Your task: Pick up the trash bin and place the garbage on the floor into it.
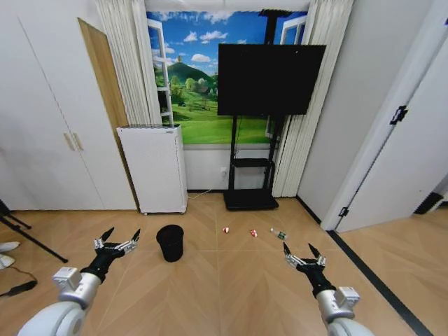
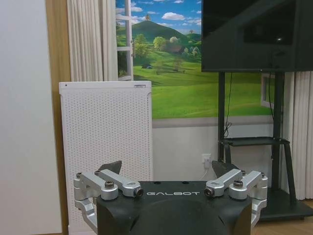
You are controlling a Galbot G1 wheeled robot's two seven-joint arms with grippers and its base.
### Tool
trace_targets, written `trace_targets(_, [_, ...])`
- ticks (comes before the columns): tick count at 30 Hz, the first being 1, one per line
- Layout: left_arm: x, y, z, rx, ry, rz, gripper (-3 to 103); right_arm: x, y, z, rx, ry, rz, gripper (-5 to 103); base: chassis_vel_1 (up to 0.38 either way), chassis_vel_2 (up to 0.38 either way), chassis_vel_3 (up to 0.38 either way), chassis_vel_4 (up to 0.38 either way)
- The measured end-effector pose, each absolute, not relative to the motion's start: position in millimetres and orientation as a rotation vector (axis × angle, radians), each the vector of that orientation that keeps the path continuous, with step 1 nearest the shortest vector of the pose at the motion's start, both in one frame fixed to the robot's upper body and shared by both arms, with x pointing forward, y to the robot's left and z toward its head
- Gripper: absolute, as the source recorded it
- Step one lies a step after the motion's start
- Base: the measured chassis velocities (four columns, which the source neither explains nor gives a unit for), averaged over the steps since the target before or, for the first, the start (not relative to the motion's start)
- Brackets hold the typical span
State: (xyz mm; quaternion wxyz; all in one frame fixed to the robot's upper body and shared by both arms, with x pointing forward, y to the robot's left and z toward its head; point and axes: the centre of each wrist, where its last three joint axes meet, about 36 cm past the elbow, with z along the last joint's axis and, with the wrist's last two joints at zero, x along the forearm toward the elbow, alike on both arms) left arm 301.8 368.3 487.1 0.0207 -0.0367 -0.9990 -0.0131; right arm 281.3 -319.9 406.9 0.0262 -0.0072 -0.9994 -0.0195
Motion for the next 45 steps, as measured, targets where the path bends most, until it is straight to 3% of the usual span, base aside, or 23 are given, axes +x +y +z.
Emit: trace_targets(45, [303,362,484,-0.101,-3.087,-0.052,100,284,-323,390,-0.004,-3.074,-0.073,100,-0.183,0.188,0.188,-0.188])
